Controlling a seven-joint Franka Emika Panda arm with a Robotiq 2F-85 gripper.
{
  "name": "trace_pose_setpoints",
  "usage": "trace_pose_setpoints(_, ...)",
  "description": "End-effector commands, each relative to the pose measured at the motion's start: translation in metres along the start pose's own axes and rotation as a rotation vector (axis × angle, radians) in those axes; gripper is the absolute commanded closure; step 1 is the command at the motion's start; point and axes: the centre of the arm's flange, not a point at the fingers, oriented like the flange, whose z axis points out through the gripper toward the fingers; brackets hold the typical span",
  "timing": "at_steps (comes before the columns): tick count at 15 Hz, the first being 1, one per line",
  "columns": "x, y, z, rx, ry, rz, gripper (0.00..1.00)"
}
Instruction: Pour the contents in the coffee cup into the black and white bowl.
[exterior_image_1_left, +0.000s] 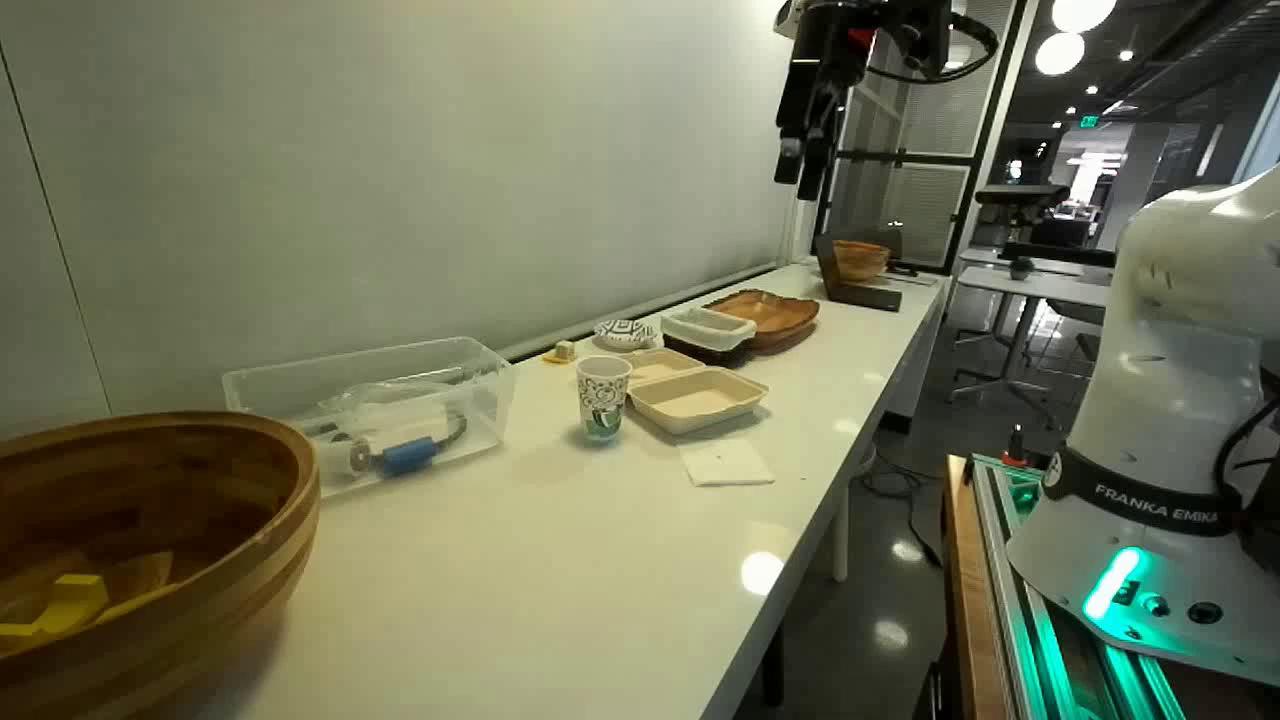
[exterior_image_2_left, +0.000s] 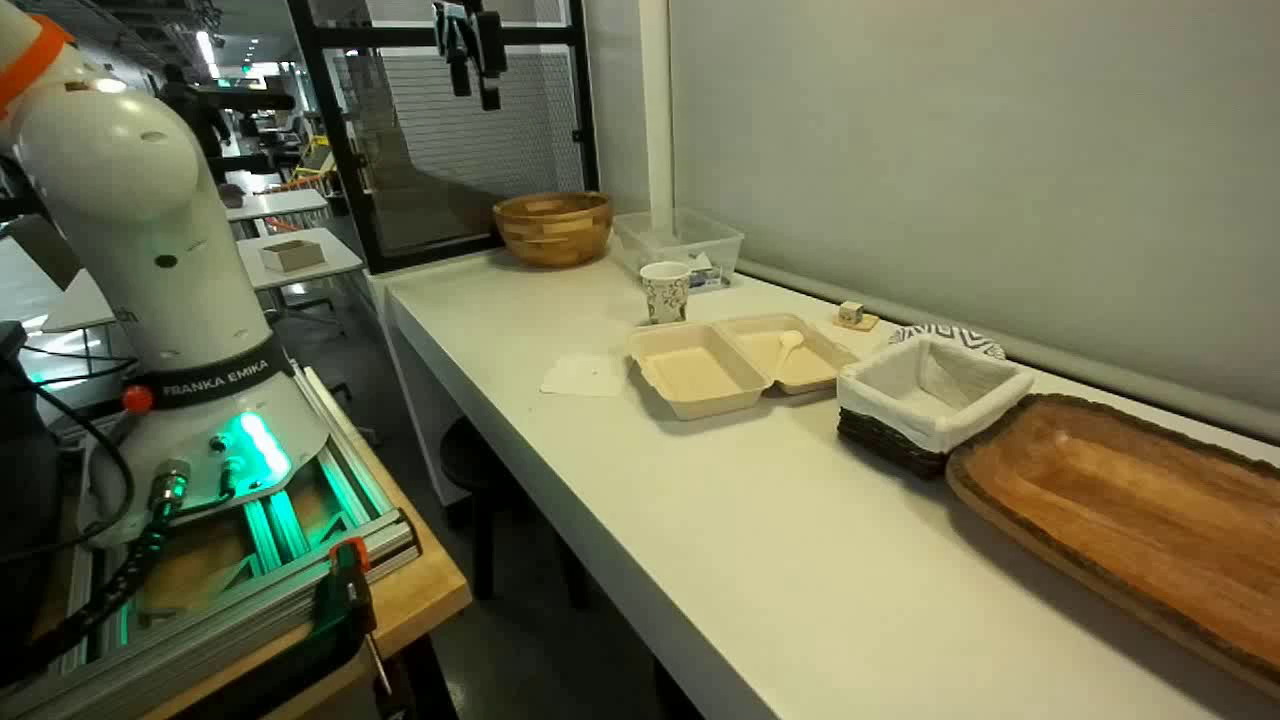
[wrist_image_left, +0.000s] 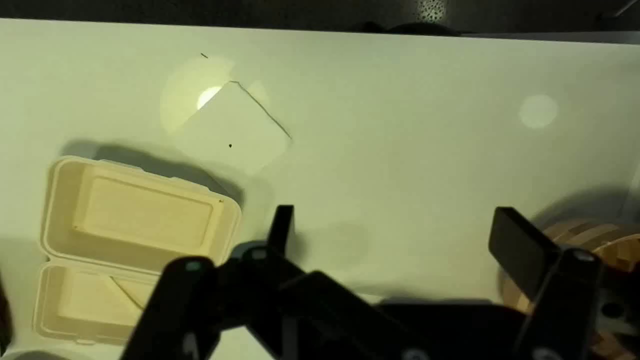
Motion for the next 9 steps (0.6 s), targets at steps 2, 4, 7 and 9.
trace_pose_setpoints(2, 0.0, 0.0, 0.0, 0.0, 0.0, 0.0, 0.0)
trace_pose_setpoints(4, 0.0, 0.0, 0.0, 0.0, 0.0, 0.0, 0.0)
trace_pose_setpoints(7, 0.0, 0.0, 0.0, 0.0, 0.0, 0.0, 0.0)
trace_pose_setpoints(9, 0.022, 0.004, 0.003, -0.018, 0.054, -0.027, 0.0)
